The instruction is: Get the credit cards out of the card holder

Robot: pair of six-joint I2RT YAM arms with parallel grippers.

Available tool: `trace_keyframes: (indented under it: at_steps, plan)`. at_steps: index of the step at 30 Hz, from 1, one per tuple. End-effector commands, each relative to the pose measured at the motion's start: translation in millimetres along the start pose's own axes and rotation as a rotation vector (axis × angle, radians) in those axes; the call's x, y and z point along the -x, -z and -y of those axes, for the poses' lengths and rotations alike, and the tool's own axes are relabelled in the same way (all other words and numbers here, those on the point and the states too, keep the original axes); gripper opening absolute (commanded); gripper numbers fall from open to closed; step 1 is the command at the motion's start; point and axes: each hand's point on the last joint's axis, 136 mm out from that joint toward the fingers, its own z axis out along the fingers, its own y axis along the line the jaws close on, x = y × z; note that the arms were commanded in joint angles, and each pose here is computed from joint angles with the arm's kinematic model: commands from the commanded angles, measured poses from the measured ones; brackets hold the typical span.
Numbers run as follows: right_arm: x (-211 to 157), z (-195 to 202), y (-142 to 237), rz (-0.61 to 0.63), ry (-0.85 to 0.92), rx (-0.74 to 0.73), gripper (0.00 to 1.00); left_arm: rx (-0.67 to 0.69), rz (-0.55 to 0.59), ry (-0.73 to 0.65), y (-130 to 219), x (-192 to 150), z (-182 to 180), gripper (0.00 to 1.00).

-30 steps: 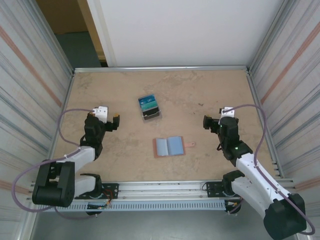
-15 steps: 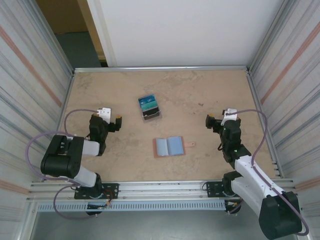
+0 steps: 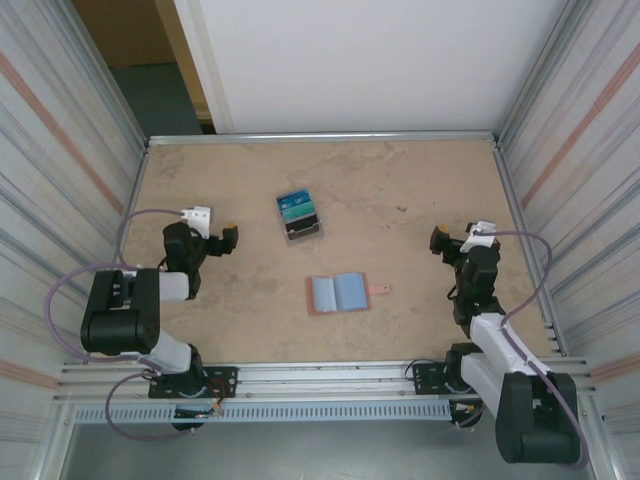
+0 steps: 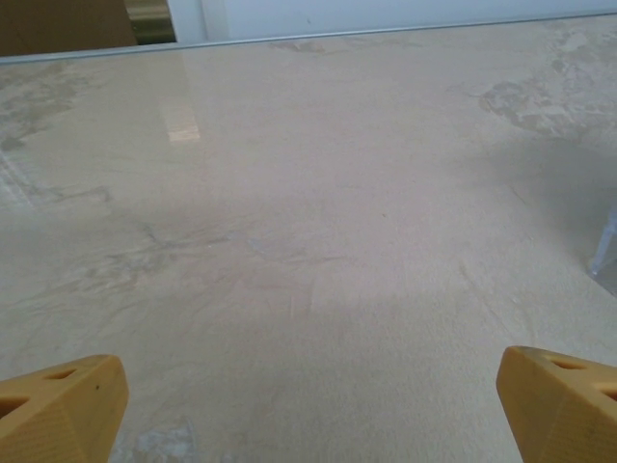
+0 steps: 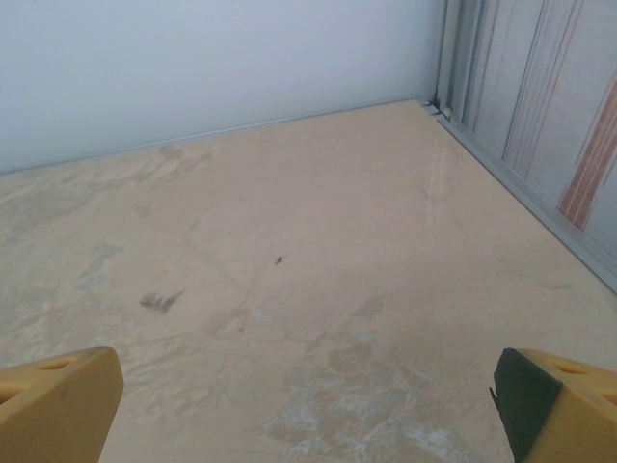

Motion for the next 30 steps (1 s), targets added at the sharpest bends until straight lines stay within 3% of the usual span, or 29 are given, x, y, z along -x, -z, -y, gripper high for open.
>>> trace_keyframes:
  at_steps: [1,16,30]
  plan:
    - [6.6,-8.8,-6.2,0.039,-0.041,0.061,0.99,-0.009,0.005,0.003,-2.3,5.2,3.1,0.99]
    - [-28.5,7.2,-55.5,-0.064,-0.046,0.048,0.98,-0.008,0.004,0.002,-2.3,4.8,2.9,0.99]
    - [-50.9,-36.8,-73.7,-0.178,0.036,0.333,0.98,-0.007,0.004,0.003,-2.2,4.8,2.5,0.99]
